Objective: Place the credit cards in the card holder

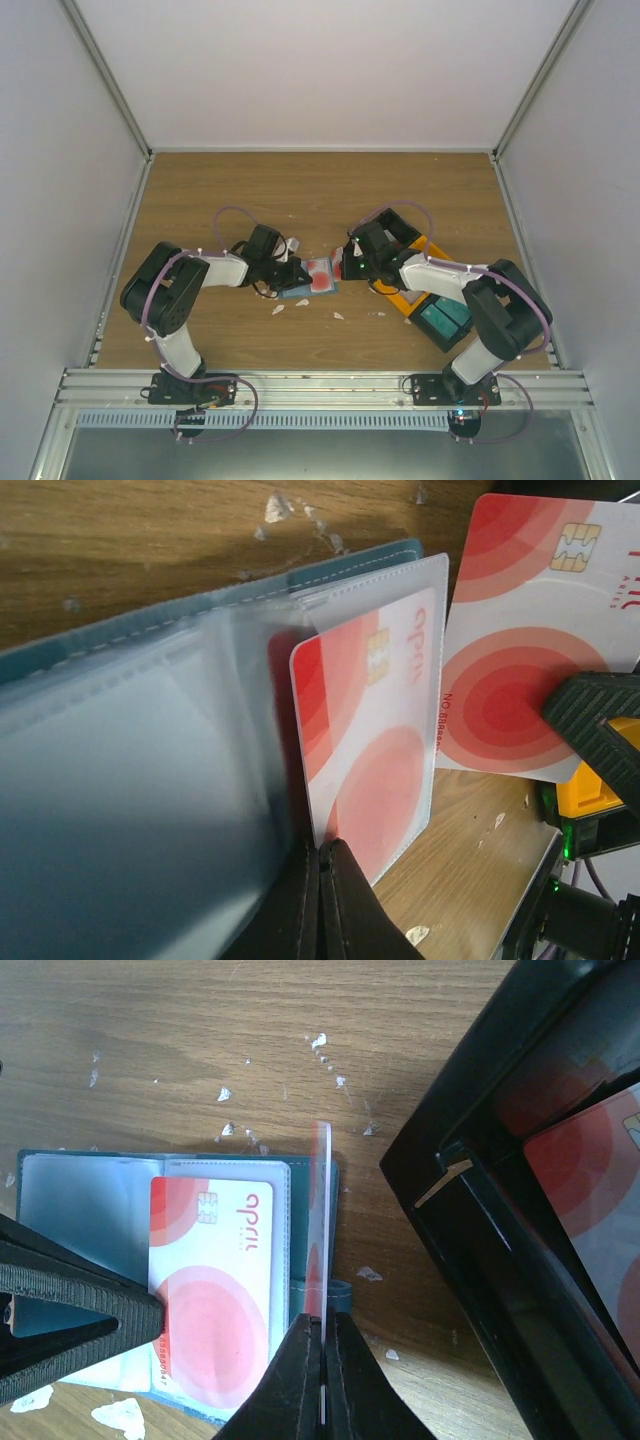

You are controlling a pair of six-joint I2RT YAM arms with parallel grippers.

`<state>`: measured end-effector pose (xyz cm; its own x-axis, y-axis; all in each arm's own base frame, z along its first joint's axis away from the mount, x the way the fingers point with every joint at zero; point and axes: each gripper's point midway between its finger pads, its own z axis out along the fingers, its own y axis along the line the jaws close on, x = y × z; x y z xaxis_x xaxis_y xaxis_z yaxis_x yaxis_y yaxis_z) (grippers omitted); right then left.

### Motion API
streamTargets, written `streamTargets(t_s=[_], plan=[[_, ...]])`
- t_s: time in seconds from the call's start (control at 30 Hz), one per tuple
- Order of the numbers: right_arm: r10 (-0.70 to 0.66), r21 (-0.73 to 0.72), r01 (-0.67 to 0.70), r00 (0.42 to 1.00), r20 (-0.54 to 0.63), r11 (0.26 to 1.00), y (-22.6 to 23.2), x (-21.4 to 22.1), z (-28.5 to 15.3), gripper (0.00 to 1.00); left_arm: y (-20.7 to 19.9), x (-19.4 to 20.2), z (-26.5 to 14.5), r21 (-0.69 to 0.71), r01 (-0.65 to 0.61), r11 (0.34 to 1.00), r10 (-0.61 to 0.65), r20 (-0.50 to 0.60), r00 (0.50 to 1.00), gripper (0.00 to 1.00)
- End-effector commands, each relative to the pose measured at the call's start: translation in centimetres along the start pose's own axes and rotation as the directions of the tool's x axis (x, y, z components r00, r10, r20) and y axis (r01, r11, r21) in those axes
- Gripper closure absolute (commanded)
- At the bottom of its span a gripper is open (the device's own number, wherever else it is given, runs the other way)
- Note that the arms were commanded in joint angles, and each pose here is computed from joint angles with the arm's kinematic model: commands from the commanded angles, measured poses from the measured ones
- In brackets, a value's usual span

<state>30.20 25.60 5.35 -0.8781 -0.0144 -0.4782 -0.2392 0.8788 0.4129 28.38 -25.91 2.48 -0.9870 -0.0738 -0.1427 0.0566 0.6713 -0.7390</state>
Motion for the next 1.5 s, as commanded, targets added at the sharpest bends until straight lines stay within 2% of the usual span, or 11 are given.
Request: streamTargets(t_s=[0.0, 0.2, 0.33, 0.43, 0.57, 0.67, 0.83, 0.97, 1.03, 1.13, 1.47], plan=[[-0.003, 0.041, 0.006, 0.999, -0.052, 0.999, -0.9, 1.9, 1.0, 0.99, -1.1, 0.4, 0.9, 0.037, -0.032, 0.999, 0.033, -0.03, 0.999, 0.98], [-0.022, 0.062, 0.02, 0.999, 0.038, 0.998, -0.5, -0.4, -1.0, 0.99, -1.2, 0.0, -0.4, -0.012, -0.073, 0.997, 0.073, 0.006, 0.997, 0.88], [-0.052, 0.023, 0.049, 0.992, 0.118, 0.999, 1.1, -2.5, -3.3, 1.0, -1.1, 0.2, -1.8, -0.064, -0.099, 0.993, 0.101, 0.026, 0.995, 0.73], [-0.07, -0.037, 0.076, 0.986, 0.154, 0.996, 2.5, -3.3, -4.5, 0.99, -1.8, 0.8, -2.5, -0.043, -0.123, 0.991, 0.124, 0.011, 0.992, 0.55], [-0.072, -0.135, 0.095, 0.983, 0.17, 0.986, 4.2, -3.5, -5.0, 1.0, -2.1, 1.2, -3.5, -0.036, -0.132, 0.991, 0.133, 0.023, 0.991, 0.48], [-0.055, -0.219, 0.089, 0.986, 0.157, 0.972, 5.3, -2.9, -4.9, 1.0, -1.6, 0.7, -4.6, -0.08, -0.127, 0.989, 0.132, 0.062, 0.989, 0.5], [-0.011, -0.376, 0.047, 0.995, 0.098, 0.925, 7.4, -1.7, -3.8, 0.99, 1.0, 0.2, -5.4, -0.184, -0.095, 0.978, 0.116, 0.107, 0.987, 0.67], [0.026, -0.404, -0.01, 0.999, 0.036, 0.915, 7.5, -0.7, -2.4, 1.0, 2.6, 0.4, -5.1, -0.231, -0.079, 0.97, 0.105, 0.1, 0.989, 0.76], [0.047, -0.388, -0.042, 0.999, 0.004, 0.921, 7.0, -0.2, -1.5, 0.99, 2.8, 0.7, -4.7, -0.213, -0.078, 0.974, 0.096, 0.078, 0.992, 0.8], [0.081, -0.359, -0.089, 0.996, -0.037, 0.929, 6.2, 0.6, -0.3, 0.99, 2.8, 1.1, -4.4, -0.18, -0.069, 0.981, 0.082, 0.064, 0.995, 0.82], [0.095, -0.387, -0.125, 0.991, -0.096, 0.913, 6.2, 1.9, 1.3, 0.99, 4.8, 1.5, -4.4, -0.249, -0.041, 0.968, 0.058, 0.062, 0.996, 0.86]])
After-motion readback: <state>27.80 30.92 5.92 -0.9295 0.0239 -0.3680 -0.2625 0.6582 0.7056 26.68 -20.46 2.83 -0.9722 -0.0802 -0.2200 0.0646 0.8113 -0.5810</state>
